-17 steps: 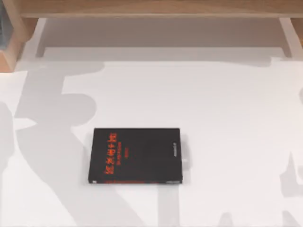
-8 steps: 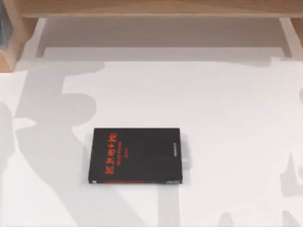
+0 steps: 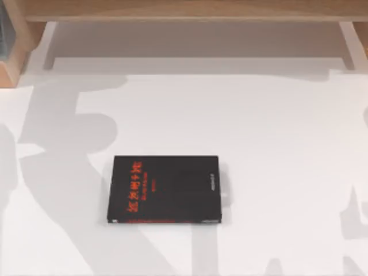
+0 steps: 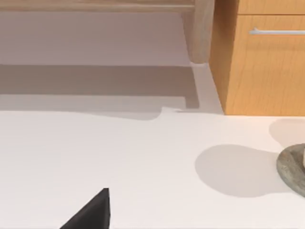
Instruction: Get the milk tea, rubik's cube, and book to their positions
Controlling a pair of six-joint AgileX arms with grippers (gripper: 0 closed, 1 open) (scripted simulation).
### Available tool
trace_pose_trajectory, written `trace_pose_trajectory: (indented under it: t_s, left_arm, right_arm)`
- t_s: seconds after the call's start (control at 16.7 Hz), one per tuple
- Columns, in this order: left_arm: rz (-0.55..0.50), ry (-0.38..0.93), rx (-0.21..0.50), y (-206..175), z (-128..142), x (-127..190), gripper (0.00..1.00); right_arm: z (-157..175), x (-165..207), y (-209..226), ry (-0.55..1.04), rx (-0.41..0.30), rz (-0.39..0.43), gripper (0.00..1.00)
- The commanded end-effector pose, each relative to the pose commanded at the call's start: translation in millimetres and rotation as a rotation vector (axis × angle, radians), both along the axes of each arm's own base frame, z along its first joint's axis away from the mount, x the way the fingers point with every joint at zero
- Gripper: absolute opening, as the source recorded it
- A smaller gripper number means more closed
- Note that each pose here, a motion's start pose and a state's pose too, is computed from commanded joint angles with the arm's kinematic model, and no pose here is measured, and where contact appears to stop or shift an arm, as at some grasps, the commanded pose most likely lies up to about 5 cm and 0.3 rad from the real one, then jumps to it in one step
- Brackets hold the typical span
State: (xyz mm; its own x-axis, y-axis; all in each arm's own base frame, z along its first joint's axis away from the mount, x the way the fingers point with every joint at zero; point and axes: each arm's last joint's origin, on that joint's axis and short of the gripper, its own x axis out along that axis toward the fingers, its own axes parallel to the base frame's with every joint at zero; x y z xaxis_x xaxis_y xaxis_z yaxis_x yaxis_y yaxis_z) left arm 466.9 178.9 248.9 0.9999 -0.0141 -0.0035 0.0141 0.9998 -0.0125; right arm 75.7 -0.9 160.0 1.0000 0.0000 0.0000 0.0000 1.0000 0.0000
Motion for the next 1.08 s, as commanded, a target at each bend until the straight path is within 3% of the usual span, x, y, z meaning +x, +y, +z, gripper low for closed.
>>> trace_pose_trajectory:
  t_s: [0.6, 0.72, 0.84, 1.08]
  left_arm:
    - [0.004, -0.013, 0.017, -3, 13, -9, 0.00]
    - [0.038, -0.073, 0.090, -13, 37, -14, 0.00]
    - [0.097, -0.174, 0.207, -36, 77, -26, 0.00]
    - [0.272, -0.389, 0.438, -110, 161, -76, 0.00]
  right_arm:
    - [0, 0, 0, 0.000, 0.000, 0.000, 1.00]
    - [0, 0, 0, 0.000, 0.000, 0.000, 1.00]
    - [0, 0, 0, 0.000, 0.000, 0.000, 1.00]
    - [0, 0, 0, 0.000, 0.000, 0.000, 1.00]
